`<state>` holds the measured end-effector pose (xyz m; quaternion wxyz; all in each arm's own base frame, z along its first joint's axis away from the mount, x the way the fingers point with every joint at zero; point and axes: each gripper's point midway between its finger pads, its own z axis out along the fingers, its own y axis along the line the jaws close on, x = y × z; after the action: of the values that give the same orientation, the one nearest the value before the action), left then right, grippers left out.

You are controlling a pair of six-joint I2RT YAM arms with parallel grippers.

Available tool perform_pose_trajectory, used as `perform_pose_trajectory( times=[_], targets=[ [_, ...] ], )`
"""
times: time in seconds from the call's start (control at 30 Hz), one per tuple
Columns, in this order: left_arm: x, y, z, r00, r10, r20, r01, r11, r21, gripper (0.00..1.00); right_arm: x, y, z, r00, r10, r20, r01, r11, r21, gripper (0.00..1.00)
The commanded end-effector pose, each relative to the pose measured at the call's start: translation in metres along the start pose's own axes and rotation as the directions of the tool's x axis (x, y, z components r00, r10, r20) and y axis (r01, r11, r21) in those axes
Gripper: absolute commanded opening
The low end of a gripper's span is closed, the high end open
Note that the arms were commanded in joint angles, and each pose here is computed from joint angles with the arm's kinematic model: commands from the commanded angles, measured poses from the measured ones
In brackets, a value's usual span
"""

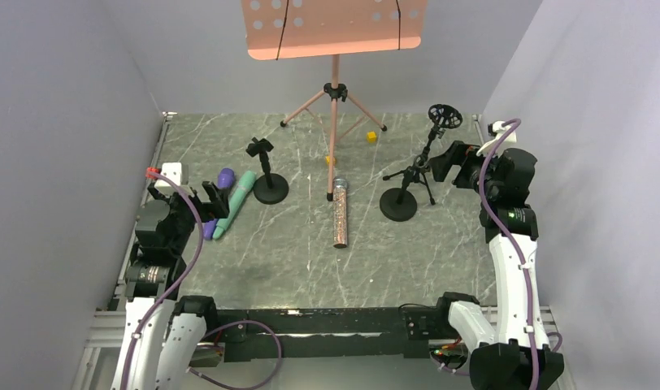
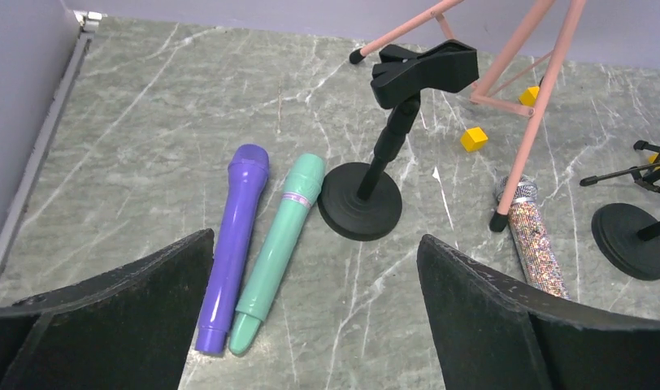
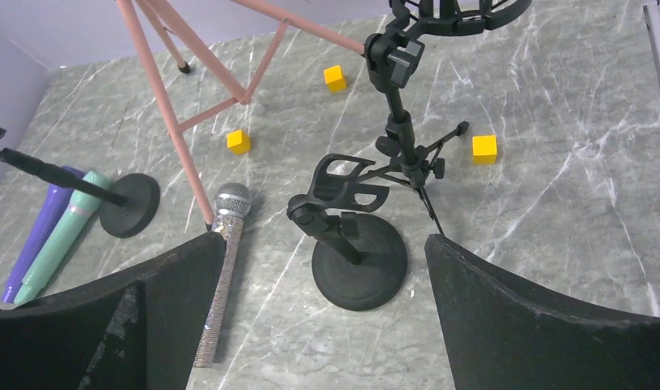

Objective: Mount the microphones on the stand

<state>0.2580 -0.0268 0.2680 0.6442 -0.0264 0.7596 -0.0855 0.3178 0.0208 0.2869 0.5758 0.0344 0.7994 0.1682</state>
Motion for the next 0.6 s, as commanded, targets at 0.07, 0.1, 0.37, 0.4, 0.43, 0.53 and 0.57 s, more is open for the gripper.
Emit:
perform_pose_trajectory(
  times=[0.07,0.1,0.37,0.4,0.43,0.53,0.57],
  targets=[
    [0.029,0.001,0.009,0.985,-0.168,-0.03,0.167,0.985,-0.03,0.99,-0.01,0.005,-0.003,1.0,0.009,0.025,-0.008,1.0,-0.018,1.0],
    [0.038,-0.004,0.01,0.979,-0.194,-0.056,0.194,0.981,-0.004,0.99,-0.008,0.009,-0.002,1.0,-0.01,0.019,0.011,0.999,-0.045,1.0],
    [0.065,-0.033,0.011,0.951,-0.237,-0.197,0.264,0.956,0.128,0.99,0.062,0.098,-0.032,0.842,-0.517,0.156,0.465,0.546,-0.697,1.0],
    [0.065,-0.035,0.011,0.952,-0.236,-0.196,0.265,0.954,0.138,0.99,0.071,0.101,-0.035,0.831,-0.528,0.172,0.472,0.507,-0.721,1.0],
    [0.064,-0.036,0.012,0.953,-0.235,-0.193,0.265,0.953,0.148,0.99,0.077,0.103,-0.035,0.832,-0.526,0.176,0.467,0.494,-0.733,1.0],
    [0.065,-0.039,0.015,0.953,-0.239,-0.188,0.271,0.948,0.166,0.99,0.096,0.096,-0.027,0.843,-0.518,0.146,0.437,0.501,-0.747,1.0],
    [0.066,-0.039,0.017,0.952,-0.243,-0.186,0.274,0.946,0.17,0.99,0.102,0.094,-0.024,0.85,-0.51,0.133,0.423,0.509,-0.749,1.0]
  ],
)
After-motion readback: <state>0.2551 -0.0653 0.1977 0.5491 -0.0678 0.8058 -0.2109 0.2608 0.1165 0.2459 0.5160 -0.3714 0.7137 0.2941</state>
